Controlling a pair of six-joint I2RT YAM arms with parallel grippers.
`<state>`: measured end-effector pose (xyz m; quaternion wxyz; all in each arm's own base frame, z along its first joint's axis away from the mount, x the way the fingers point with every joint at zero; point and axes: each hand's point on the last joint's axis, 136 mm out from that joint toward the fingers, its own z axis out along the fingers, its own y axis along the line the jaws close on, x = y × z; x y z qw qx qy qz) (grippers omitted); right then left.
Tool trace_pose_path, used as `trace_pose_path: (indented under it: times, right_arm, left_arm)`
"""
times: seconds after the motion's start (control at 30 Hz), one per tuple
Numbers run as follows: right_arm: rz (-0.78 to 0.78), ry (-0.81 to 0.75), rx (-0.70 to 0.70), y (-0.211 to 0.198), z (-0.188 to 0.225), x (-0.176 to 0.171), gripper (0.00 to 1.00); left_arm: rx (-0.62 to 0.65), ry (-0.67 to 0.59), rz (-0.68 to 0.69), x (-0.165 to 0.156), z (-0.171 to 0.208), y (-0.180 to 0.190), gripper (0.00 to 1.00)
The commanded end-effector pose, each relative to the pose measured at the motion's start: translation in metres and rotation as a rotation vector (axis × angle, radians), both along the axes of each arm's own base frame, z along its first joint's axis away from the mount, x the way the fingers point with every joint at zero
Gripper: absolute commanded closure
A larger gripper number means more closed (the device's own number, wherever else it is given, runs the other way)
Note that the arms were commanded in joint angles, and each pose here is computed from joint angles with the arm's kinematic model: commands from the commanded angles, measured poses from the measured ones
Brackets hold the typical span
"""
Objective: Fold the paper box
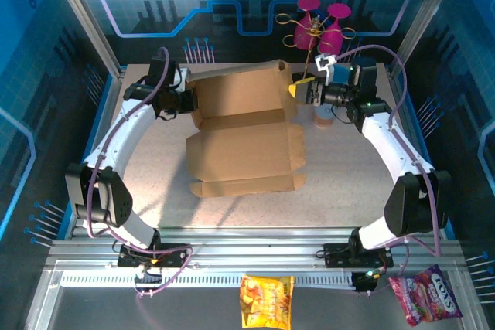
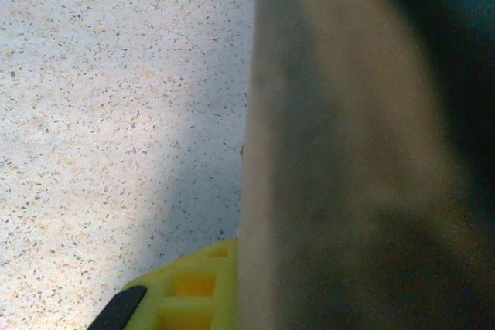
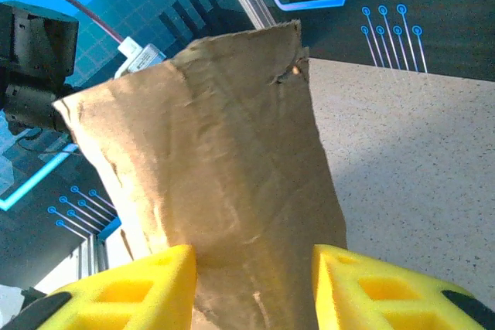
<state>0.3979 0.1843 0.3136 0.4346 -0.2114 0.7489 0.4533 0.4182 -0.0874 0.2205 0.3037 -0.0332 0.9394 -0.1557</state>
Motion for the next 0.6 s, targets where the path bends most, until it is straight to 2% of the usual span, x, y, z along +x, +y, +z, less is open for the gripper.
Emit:
trace_pose_path:
  times: [0.0,0.17,0.57]
  right_arm:
    - [0.0,-0.061,-0.034,0.005,0.012,-0.01,0.56]
    - [0.015,-0.098,-0.103,0.016,0.015,-0.018,0.55]
    - [-0.042,-0.154,-0.291,0.031,0.003,0.005,0.6]
  left_arm:
    - [-0.029,-0.021,-0.025,0.002,0.013,-0.004,1.0]
    - [-0.033,-0.024,-0.031,0.002,0.015,-0.005,1.0]
    - [-0.038,-0.043,-0.04,-0.001,0.02,-0.006,1.0]
